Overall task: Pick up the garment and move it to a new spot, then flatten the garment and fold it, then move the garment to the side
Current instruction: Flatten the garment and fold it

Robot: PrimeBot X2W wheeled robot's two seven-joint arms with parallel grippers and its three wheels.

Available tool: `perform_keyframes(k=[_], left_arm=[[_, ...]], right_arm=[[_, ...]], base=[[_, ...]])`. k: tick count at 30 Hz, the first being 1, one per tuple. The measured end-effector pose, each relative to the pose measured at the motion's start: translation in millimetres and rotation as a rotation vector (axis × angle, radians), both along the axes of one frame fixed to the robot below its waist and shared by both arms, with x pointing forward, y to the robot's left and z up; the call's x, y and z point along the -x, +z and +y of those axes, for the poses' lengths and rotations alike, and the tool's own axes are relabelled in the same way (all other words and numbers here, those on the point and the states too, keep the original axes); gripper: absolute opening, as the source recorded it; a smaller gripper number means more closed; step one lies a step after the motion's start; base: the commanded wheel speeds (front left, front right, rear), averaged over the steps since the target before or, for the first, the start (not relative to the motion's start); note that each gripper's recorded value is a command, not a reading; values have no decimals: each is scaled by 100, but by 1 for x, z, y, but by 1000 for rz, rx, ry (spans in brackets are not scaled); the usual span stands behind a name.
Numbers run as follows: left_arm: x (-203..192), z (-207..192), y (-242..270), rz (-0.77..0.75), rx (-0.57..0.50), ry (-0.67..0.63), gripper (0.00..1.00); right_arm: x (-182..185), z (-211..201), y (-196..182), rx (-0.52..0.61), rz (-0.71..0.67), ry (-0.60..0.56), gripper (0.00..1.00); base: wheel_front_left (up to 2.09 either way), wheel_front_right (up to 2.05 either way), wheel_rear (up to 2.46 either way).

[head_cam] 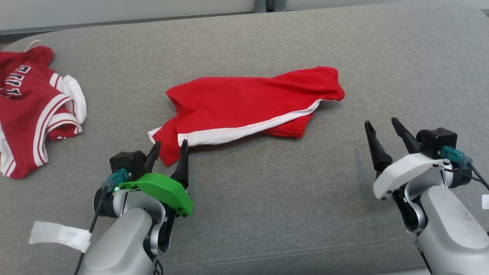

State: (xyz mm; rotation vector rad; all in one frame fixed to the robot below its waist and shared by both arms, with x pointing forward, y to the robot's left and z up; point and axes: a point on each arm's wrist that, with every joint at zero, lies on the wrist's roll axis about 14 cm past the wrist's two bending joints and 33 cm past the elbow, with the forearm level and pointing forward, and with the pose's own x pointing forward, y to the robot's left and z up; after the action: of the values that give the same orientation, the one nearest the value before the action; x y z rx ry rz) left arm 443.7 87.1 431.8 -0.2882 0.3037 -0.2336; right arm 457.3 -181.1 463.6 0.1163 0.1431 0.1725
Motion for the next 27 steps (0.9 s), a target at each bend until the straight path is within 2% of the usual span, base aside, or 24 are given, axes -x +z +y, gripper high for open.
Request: perform_keyframes(k=[13, 14, 15, 16, 17, 19, 20, 27], left_arm=[[-15, -30, -37, 96, 33, -63, 100], [-16, -31, -38, 96, 31, -65, 89], [-16, -32, -38, 92, 30, -66, 65], [-17, -33, -36, 85, 32, -70, 51], [-19, -34, -31, 68, 38, -69, 30], [-22, -35, -23, 43, 45, -66, 4], [-24, -35, -18, 26, 50, -65, 0], [-11, -36, 1, -41, 84, -71, 0]], right_arm=[[16, -29, -9, 14, 24, -81, 100], [17, -30, -9, 15, 24, -85, 100], [18, -31, -9, 15, 24, -87, 100], [19, -31, -9, 18, 24, -89, 100], [19, -32, -9, 17, 23, -92, 100], [19, -32, -9, 18, 21, -93, 100], [19, -31, -8, 19, 19, -91, 100], [19, -17, -7, 1, 12, -62, 100]], base=[[0, 0, 0], [0, 0, 0], [0, 0, 0], [0, 0, 0], [0, 0, 0], [0, 0, 0], [0, 0, 0], [0, 0, 0]])
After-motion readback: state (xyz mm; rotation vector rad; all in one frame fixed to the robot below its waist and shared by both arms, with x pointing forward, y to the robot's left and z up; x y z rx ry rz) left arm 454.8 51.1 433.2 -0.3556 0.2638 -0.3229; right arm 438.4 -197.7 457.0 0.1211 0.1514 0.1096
